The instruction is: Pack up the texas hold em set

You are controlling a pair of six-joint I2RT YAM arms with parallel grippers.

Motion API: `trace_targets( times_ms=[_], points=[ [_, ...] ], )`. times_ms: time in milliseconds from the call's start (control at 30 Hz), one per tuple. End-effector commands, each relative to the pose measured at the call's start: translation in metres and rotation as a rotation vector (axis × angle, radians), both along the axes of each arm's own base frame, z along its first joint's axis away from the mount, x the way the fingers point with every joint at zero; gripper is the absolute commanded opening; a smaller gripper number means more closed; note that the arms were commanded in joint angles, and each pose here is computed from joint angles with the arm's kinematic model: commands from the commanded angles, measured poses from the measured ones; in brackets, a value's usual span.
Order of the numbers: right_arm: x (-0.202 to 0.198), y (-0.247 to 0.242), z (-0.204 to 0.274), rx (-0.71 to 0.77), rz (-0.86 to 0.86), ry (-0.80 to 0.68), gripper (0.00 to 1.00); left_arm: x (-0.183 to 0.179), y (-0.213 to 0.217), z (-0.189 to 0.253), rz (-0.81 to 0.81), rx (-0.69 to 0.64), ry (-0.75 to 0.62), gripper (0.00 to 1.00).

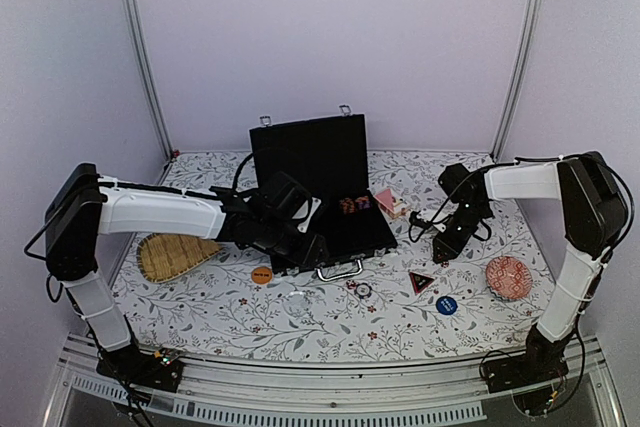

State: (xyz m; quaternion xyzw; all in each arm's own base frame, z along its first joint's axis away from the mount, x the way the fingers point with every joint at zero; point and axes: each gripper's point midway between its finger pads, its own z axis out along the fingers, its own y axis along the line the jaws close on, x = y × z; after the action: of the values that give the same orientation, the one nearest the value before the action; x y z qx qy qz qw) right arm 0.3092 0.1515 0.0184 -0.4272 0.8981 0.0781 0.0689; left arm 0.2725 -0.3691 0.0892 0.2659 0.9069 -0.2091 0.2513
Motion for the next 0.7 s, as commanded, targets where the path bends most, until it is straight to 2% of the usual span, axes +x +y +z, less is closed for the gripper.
trace_targets(
  times_ms=[0, 67, 367, 667],
  points=[
    [-0.003, 0.002, -0.002, -0.011, 0.008, 0.020, 0.20, 0.003, 0.001, -0.003, 0.001, 0.000, -0.008, 0.52],
    [-0.002, 0.003, 0.001, -0.008, 0.008, 0.014, 0.15, 0.002, 0.002, -0.003, 0.003, 0.002, -0.008, 0.52],
    [0.025, 0.037, 0.044, 0.080, 0.048, -0.060, 0.11, 0.003, 0.020, 0.001, 0.050, 0.012, -0.029, 0.52],
    [0.064, 0.115, 0.083, 0.174, 0.171, -0.162, 0.10, 0.007, 0.065, 0.006, 0.210, -0.018, -0.016, 0.52]
  ],
)
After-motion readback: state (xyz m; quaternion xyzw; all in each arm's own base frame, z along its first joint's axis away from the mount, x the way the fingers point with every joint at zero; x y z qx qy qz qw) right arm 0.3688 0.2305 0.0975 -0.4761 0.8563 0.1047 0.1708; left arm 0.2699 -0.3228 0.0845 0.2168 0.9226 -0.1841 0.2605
